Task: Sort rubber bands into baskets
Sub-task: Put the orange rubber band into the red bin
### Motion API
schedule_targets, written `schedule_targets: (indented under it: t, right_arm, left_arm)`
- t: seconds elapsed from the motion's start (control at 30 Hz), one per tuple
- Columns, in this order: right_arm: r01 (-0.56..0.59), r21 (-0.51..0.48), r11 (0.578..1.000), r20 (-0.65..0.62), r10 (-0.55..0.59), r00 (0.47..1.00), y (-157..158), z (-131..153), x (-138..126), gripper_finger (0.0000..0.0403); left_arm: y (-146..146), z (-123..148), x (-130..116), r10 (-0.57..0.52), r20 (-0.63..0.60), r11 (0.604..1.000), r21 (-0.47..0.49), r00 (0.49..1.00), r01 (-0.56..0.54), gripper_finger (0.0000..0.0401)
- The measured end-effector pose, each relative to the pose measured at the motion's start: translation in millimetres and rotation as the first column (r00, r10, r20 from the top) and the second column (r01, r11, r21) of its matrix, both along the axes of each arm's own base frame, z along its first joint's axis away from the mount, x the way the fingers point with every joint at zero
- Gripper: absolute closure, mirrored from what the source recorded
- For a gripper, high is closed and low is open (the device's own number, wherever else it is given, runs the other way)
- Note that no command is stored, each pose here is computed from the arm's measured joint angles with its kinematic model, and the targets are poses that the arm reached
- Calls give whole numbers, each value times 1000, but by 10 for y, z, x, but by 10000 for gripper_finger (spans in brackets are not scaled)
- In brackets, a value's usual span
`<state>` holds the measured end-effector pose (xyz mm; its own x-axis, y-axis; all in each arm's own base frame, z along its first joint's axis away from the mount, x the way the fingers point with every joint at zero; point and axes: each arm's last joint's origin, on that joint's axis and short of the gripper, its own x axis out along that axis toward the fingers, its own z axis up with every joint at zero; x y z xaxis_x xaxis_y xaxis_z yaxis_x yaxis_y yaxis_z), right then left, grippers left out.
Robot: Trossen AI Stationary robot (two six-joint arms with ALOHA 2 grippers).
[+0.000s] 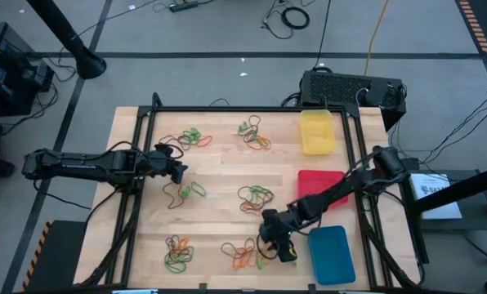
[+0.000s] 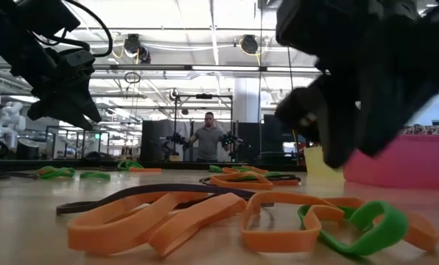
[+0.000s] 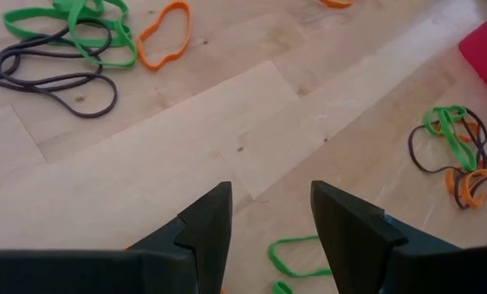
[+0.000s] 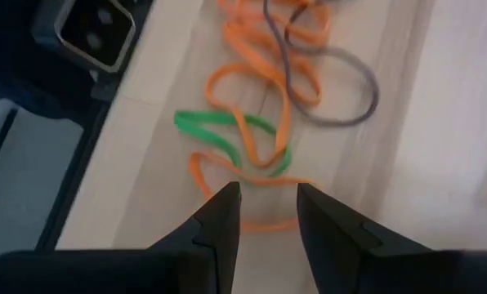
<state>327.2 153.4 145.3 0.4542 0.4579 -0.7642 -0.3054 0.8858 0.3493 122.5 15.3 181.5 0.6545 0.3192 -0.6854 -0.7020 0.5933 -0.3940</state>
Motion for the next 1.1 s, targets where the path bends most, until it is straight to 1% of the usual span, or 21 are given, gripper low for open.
schedule_targets:
  t: [0.1, 0.23, 0.33, 0.5, 0.6, 0.7, 0.8, 0.87, 1.0, 1.1]
  right_arm:
    - [33, -14, 999, -27, -33, 999, 31, -83, -3, 287]
    - [109, -78, 991, -25, -111, 993, 43, -152, -5, 287]
    - [121, -105, 987, -21, -123, 992, 54, -189, -8, 287]
    - [109, -112, 988, -25, -112, 993, 97, -201, -31, 291]
    - [84, -102, 991, -33, -88, 996, 149, -202, -59, 308]
    - [58, -89, 994, -43, -62, 997, 200, -202, -88, 336]
    - [62, -90, 994, -43, -66, 997, 190, -203, -83, 373]
    - [83, -79, 993, -42, -87, 995, 154, -198, -56, 394]
    - [152, -50, 987, -35, -154, 987, 51, -138, 52, 396]
    - [174, -40, 984, -5, -174, 985, -17, -31, 163, 401]
  left_arm:
    - [0, 0, 0, 1, 0, 1000, 0, 1000, -1, 226]
    - [1, 0, 0, 1, 0, 1000, 0, 1000, -1, 226]
    - [-1, 0, 0, -3, 0, 1000, -4, 1000, 3, 226]
    - [-10, -2, 2, -24, 2, 999, -26, 1000, 24, 226]
    - [-12, -2, 3, -29, 3, 999, -31, 1000, 29, 226]
    - [-12, -2, 3, -30, 3, 999, -32, 1000, 30, 226]
    - [-12, -2, 3, -29, 3, 999, -32, 1000, 29, 226]
    - [-10, -2, 3, -25, 2, 999, -28, 1000, 25, 226]
    - [-10, -2, 2, -24, 2, 999, -27, 1000, 24, 226]
    - [-10, -2, 2, -24, 2, 999, -26, 1000, 24, 226]
